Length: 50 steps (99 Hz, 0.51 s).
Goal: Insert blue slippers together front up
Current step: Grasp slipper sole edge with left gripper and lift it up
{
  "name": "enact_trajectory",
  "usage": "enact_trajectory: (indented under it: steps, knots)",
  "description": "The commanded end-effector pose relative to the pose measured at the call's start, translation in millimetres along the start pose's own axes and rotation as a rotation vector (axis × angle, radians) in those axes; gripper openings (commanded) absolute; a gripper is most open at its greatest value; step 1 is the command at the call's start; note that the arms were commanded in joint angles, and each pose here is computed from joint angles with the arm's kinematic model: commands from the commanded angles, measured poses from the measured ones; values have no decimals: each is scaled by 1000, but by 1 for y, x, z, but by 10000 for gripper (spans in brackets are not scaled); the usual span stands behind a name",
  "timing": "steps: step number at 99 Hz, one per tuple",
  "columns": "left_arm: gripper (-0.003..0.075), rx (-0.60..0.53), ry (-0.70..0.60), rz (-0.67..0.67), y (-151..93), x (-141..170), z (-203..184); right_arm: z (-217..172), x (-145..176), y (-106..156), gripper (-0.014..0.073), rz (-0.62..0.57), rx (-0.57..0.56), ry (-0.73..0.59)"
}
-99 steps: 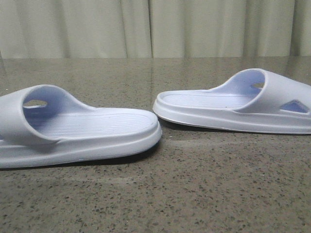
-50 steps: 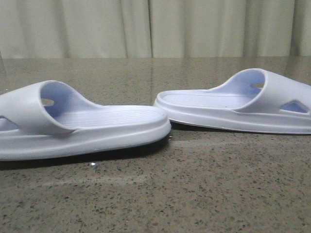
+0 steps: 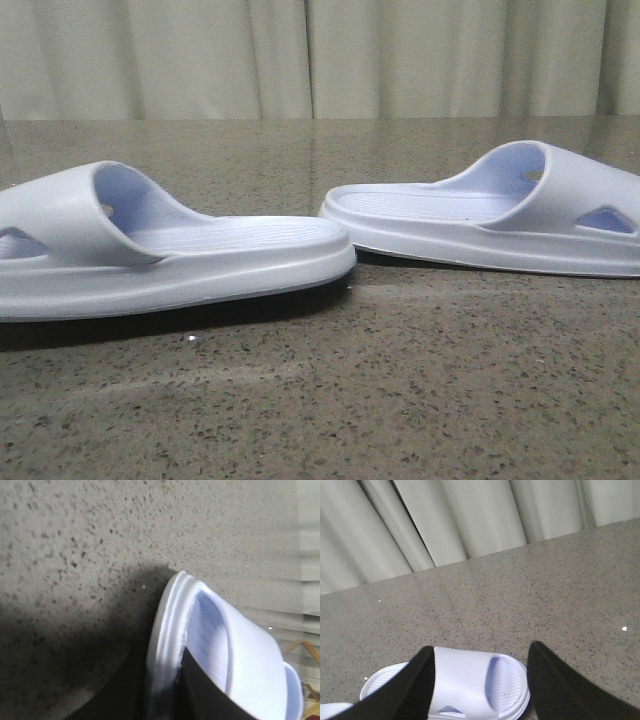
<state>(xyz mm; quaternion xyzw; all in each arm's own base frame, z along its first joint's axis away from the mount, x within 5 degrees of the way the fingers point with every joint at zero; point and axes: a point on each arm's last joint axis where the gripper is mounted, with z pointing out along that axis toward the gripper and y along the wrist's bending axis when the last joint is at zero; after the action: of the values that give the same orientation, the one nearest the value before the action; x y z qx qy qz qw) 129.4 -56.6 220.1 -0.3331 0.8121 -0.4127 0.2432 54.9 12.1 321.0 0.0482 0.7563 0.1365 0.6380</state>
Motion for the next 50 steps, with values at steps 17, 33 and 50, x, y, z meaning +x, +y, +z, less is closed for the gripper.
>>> enact_trajectory:
  steps: [17,33,50]
  knots:
    - [16,183,30,-28,-20,12,-23,-1,-21,4,351,7,-16,-133]
    - [16,270,36,-19,-30,17,-36,-2,-23,4,351,7,-17,-161]
    - [15,332,3,42,-51,13,-49,-2,-24,4,351,2,-15,-174]
